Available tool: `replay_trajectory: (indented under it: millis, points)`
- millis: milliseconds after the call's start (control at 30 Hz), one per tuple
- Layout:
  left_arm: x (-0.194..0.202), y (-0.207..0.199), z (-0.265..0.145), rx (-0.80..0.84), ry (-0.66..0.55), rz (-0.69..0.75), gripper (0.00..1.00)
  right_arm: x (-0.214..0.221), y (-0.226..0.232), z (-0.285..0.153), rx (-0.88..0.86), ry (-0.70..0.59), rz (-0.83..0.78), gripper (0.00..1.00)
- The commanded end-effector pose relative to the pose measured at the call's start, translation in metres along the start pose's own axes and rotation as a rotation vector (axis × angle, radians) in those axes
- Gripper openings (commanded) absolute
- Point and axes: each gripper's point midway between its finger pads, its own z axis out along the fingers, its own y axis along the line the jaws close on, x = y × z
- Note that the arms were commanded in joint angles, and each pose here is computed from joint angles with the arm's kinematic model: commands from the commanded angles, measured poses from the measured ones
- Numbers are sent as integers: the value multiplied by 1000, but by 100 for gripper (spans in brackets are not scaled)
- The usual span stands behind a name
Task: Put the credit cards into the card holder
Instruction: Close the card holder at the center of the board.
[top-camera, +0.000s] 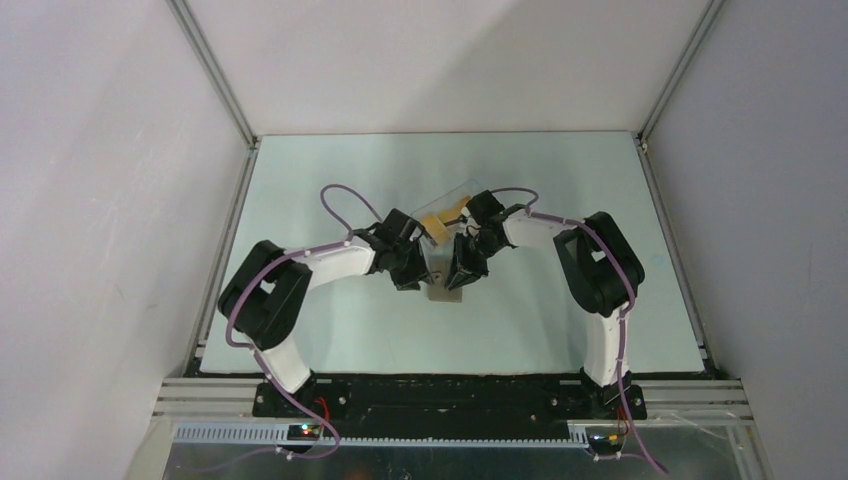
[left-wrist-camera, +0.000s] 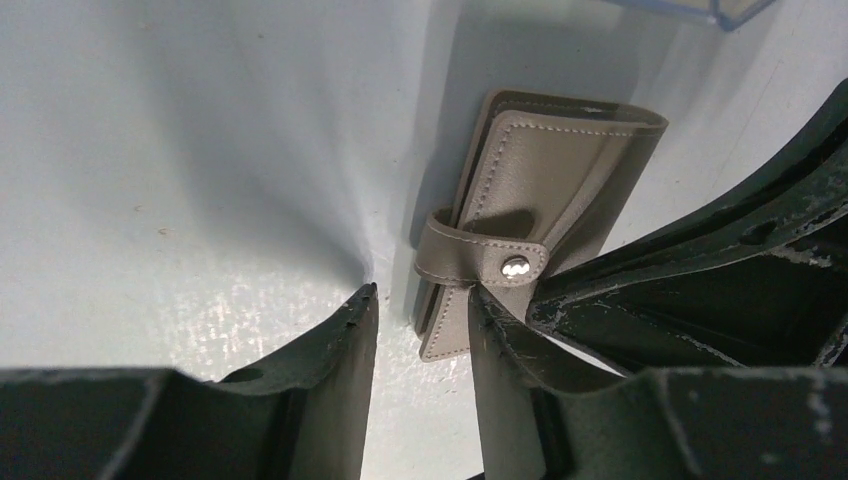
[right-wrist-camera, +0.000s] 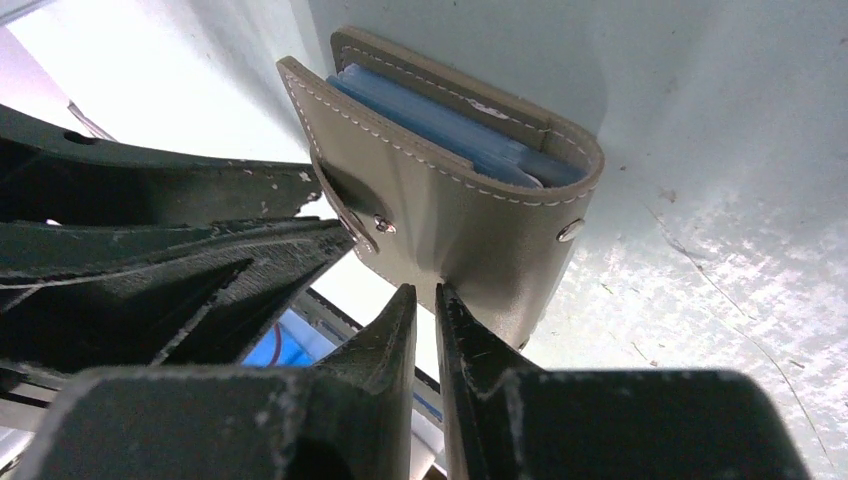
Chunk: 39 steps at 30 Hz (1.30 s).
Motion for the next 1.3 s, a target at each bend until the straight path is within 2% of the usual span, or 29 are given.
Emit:
replay_trajectory:
  millis: [0,333,467,733,933,1067,1267]
  points:
    - [-9,-22,-3,36,-32,35,43,-1,0,-2,25,0,16,19]
    - [-8,-21,-4,33,-37,38,42,-5,17,-31,-29,-52,-2,28]
    - [-6,-27,-9,64,-26,68,37,-9,25,-39,-68,-70,3,30]
    - [7,-39,-43,193,-3,190,40,-16,36,-37,-123,-75,31,18]
    - [-8,-27,-57,212,-65,139,40,-16,29,-22,-90,-70,49,18]
    - [-20,-20,-55,208,-90,95,37,-15,14,-10,-23,-59,74,14]
    - [-23,-23,-36,196,-48,104,35,-12,-5,0,80,-66,99,9]
